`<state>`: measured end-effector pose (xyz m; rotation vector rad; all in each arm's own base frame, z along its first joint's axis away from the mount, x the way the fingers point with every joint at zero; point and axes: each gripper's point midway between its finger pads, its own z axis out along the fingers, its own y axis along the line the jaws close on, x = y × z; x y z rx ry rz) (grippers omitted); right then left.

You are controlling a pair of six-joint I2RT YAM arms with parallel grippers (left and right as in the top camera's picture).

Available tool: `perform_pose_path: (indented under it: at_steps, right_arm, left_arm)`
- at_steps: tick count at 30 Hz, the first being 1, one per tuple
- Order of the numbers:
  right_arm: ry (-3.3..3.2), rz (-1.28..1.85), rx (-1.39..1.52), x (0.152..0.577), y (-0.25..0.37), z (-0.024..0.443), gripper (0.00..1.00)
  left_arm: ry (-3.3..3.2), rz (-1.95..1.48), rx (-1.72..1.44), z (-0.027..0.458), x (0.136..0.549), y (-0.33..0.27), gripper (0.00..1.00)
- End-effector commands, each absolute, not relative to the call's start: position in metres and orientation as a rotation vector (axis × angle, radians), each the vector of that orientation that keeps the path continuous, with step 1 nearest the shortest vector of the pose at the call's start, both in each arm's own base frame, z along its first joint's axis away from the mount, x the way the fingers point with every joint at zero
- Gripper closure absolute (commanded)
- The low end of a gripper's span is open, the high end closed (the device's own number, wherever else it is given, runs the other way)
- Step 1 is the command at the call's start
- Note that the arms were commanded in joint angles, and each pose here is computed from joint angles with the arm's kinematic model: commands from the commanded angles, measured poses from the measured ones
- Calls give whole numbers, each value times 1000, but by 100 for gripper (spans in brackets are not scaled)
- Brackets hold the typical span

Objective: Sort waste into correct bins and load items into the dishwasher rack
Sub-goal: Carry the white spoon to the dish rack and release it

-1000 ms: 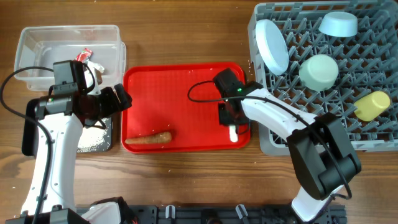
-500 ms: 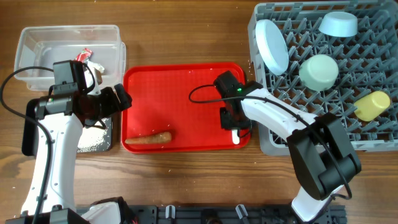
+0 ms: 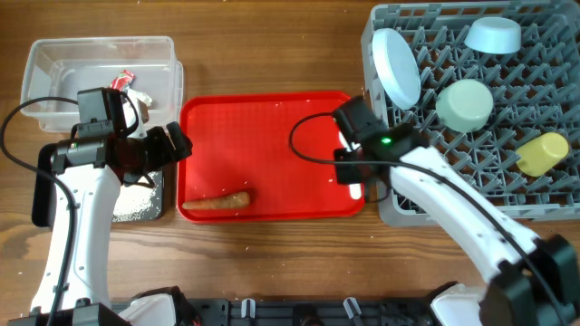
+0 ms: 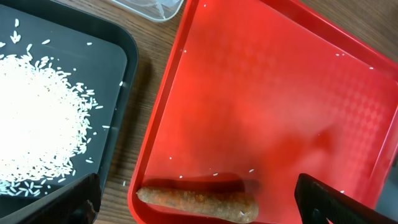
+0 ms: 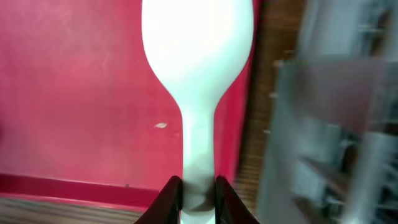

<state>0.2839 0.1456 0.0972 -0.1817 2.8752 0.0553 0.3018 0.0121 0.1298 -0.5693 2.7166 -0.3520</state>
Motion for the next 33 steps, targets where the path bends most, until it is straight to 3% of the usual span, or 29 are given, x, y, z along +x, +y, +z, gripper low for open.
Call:
perform_pose_path:
  at_steps: [1,12,14,16,17,25,28,33]
  right_arm:
    - [2781,-61,-69,301,103,125,86]
    - [2808,-149,-17,311,47,123,85]
    - [2823,-153,-29,310,47,119,78]
    - [2855,-141,-82,307,50,113,63]
    - [2869,-135,-104,306,51,110,60]
    - [2785,-50,-10,315,58,136,50]
    - [2655,1,-14,322,61,179,22]
    - [2612,5,36,315,49,198,18]
  left_arm:
    - [2706,-355,-584,132,305,14,0]
    - [2706,-355,-584,132,305,14,0]
    - [2706,-355,-584,132,305,14,0]
    - [2706,-355,-585,132,305,14,0]
    - [2706,-355,-584,132,305,14,0]
    - [2712,-359,-578,132,304,11,0]
    - [2729,-380,-516,132,304,-4,0]
    - [2749,-528,-839,129,293,-49,0]
